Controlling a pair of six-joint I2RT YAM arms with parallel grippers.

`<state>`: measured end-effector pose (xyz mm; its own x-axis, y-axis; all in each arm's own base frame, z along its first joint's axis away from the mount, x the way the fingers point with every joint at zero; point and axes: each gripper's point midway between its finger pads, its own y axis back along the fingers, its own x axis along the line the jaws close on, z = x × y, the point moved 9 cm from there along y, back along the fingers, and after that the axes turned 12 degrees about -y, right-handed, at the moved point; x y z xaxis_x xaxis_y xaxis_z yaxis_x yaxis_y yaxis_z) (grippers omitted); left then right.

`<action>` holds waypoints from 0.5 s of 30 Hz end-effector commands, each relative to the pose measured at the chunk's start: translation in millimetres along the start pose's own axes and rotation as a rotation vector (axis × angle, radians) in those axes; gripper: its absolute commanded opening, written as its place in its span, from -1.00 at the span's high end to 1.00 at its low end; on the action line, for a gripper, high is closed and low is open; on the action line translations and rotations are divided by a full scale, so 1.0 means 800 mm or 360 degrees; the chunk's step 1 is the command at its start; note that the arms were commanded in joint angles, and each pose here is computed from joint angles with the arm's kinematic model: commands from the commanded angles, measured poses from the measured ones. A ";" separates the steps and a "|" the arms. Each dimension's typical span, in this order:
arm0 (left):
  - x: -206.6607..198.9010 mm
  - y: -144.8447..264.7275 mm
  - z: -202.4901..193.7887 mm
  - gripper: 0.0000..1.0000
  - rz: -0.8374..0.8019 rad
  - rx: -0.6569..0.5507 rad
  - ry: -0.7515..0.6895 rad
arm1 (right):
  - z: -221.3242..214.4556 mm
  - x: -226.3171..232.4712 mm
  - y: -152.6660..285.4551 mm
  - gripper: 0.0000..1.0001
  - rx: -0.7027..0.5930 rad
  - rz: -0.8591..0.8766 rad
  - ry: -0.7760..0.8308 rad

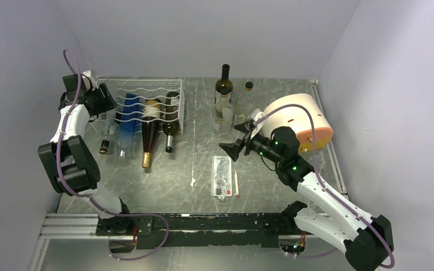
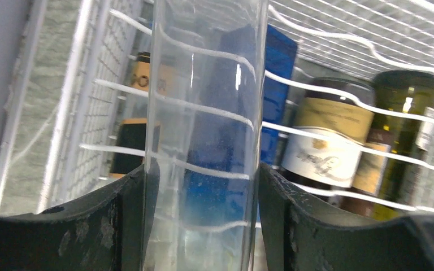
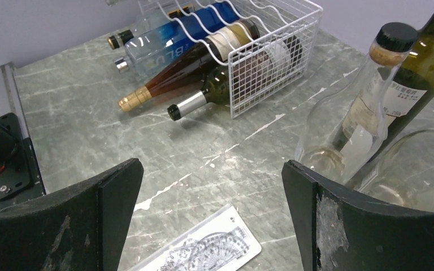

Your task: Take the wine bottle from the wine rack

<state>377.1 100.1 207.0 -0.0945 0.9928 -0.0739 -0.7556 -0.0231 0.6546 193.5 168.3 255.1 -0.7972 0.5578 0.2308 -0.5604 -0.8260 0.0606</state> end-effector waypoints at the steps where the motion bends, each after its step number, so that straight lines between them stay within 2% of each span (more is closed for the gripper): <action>1: -0.025 0.036 0.022 0.64 -0.0224 -0.0149 0.0111 | 0.029 0.007 0.002 -0.99 -0.0066 -0.0032 -0.0049; 3: -0.031 0.044 0.020 0.84 -0.0292 -0.0148 0.0158 | 0.033 0.010 0.002 -0.99 -0.0067 -0.0049 -0.0129; 7: -0.044 0.067 0.019 0.86 -0.0453 -0.0211 0.0225 | 0.041 0.010 0.001 -1.00 -0.0070 -0.0165 -0.0348; 10: -0.060 0.088 0.019 0.86 -0.0637 -0.0233 0.0258 | 0.042 0.010 -0.005 -1.00 0.0013 -0.0219 -0.0482; 15: -0.087 0.125 0.006 0.86 -0.0941 -0.0232 0.0405 | 0.041 0.016 -0.009 -1.00 0.0218 -0.0151 -0.0496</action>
<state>330.1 51.9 248.9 0.0540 0.8981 -0.4365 -0.8045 0.2981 0.5137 201.1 175.9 289.4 -0.6438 0.6086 0.4638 -0.6331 -0.7641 0.1240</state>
